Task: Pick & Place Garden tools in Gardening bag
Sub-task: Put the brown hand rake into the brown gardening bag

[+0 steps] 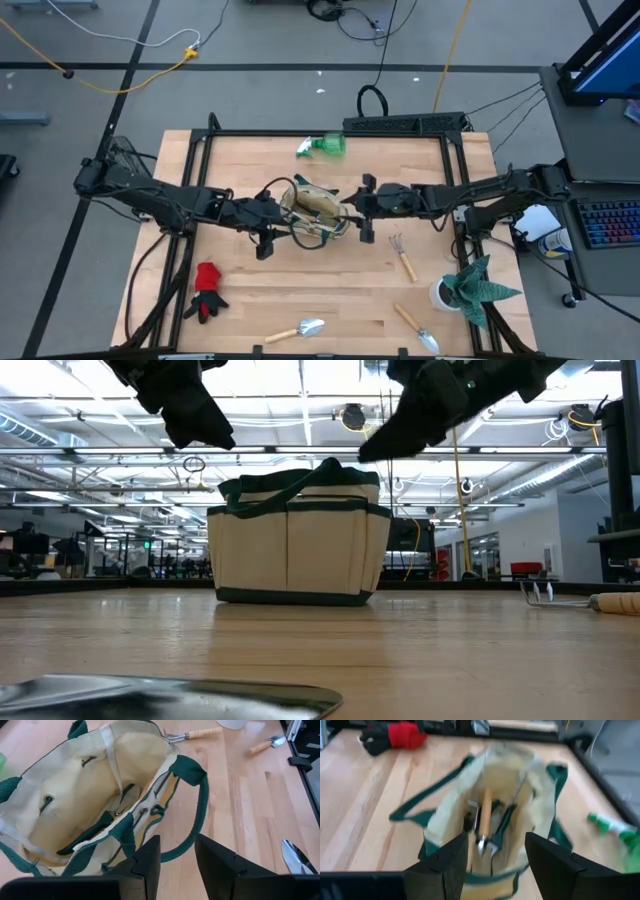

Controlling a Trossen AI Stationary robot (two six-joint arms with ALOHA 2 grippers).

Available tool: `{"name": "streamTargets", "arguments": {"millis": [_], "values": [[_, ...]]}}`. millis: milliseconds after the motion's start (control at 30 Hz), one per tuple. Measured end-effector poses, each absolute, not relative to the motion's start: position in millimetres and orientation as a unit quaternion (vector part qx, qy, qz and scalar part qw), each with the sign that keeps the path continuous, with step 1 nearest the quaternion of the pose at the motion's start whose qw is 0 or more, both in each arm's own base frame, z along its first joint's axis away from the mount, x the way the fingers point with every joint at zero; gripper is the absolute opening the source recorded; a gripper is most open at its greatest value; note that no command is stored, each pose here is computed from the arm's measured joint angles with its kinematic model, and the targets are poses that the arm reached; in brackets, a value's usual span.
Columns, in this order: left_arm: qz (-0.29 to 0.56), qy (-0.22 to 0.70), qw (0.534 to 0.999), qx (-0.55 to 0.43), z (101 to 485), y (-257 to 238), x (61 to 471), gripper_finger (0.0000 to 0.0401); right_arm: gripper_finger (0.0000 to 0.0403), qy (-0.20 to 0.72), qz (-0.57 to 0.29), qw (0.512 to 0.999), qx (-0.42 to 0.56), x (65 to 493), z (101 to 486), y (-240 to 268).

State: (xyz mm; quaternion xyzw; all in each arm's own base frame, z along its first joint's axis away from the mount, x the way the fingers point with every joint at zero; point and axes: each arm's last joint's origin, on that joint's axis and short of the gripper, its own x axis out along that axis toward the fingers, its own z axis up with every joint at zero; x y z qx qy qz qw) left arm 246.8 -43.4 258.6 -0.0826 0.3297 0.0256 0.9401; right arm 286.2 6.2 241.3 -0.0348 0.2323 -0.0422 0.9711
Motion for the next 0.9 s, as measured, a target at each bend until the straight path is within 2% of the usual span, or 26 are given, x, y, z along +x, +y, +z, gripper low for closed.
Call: {"name": "streamTargets", "arguments": {"millis": [433,600,900], "values": [[0.037,0.327,0.943,-0.051,258.7,-42.5,246.8,0.0127,0.0180,0.321,-0.066,0.944,0.041,260.1,240.1,5.4],[0.036,0.327,0.943,-0.051,258.7,-42.6,246.8,0.0127,0.0180,0.395,-0.091,0.911,0.080,243.2,233.2,4.8],[0.036,0.326,0.943,-0.050,258.8,-42.7,246.9,0.0127,0.0172,0.545,-0.120,0.812,0.172,211.7,206.4,6.8]]}}
